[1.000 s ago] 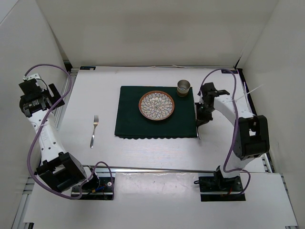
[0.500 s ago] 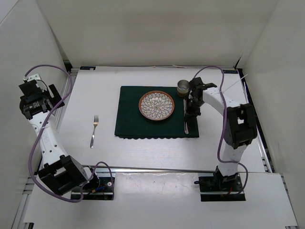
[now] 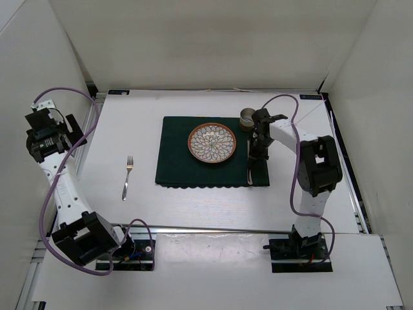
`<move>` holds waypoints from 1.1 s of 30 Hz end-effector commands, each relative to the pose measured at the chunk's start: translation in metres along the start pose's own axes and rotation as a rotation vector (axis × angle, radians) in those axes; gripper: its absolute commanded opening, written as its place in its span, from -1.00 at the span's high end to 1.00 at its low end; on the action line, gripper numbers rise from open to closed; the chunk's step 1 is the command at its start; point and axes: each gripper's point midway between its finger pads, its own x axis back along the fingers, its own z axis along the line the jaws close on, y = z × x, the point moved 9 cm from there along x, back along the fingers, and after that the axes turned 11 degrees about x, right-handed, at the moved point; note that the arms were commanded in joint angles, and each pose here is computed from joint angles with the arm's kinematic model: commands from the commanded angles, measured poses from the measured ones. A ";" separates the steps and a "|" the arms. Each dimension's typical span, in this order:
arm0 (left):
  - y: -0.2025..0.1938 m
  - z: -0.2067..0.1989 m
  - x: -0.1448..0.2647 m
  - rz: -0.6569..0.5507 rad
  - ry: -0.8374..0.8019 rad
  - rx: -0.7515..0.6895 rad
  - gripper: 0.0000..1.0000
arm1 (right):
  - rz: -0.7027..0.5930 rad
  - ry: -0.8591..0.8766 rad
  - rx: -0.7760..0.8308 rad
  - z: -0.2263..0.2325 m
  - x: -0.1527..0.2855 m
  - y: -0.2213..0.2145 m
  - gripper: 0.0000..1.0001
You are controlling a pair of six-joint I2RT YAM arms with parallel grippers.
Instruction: Set the dinner table for one person
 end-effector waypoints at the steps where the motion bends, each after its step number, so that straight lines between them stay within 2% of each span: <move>1: 0.004 0.003 0.013 -0.047 0.007 -0.011 -1.00 | -0.045 -0.003 -0.007 0.005 0.004 0.013 1.00; 20: 0.002 0.004 0.015 -0.048 0.016 -0.020 -1.00 | -0.077 -0.047 0.037 0.000 -0.003 0.024 1.00; 21: 0.002 0.004 0.015 -0.048 0.016 -0.020 -1.00 | -0.077 -0.048 0.048 0.000 -0.003 0.024 0.97; 22: 0.002 0.004 0.015 -0.048 0.016 -0.020 -1.00 | -0.086 -0.046 0.049 0.001 0.000 0.024 0.86; 24: 0.002 0.004 0.015 -0.048 0.016 -0.020 -1.00 | -0.093 -0.036 0.062 0.001 0.000 0.025 0.50; 33: -0.004 0.003 0.011 -0.028 0.000 -0.022 -1.00 | -0.126 -0.007 0.070 0.006 0.017 0.023 0.27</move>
